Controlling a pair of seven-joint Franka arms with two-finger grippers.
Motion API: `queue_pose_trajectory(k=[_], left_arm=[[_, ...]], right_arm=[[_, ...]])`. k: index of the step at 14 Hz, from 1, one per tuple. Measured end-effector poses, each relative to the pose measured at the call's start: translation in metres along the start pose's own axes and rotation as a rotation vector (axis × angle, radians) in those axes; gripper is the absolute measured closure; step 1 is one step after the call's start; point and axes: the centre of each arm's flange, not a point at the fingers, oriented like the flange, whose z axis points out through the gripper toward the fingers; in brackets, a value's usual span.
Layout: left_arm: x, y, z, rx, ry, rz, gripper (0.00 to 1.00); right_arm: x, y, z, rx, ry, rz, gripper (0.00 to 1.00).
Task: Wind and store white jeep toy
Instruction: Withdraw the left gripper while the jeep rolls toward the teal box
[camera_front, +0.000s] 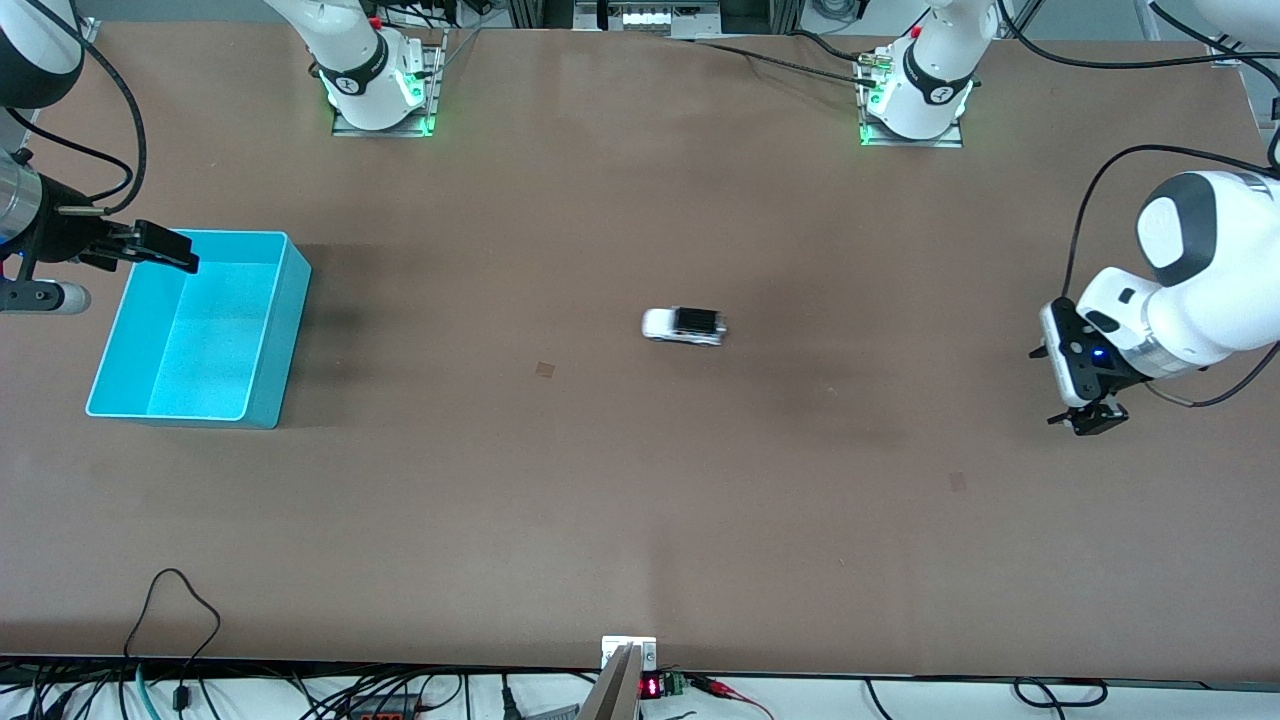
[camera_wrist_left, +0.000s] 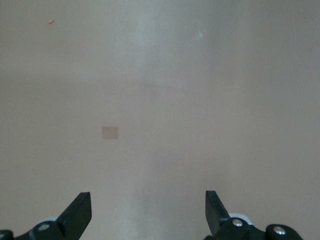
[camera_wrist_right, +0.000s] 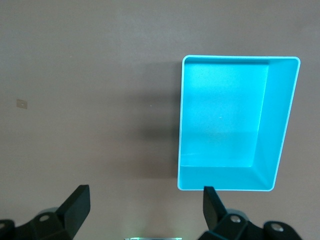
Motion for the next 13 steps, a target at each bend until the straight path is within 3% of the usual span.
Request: queue_pose_trajectory(k=[9,13], left_arm=[[0.042,-0.002,-0.008,0.014,0.006,-0.162,0.00],[0.062,-0.009,-0.034,0.017,0.008,-0.269,0.00]], right_arm=[[-0.001,0.000,0.000,0.000,-0.005,0.000,0.00],[-0.004,0.000,0.004,0.000,-0.043,0.000,0.00]])
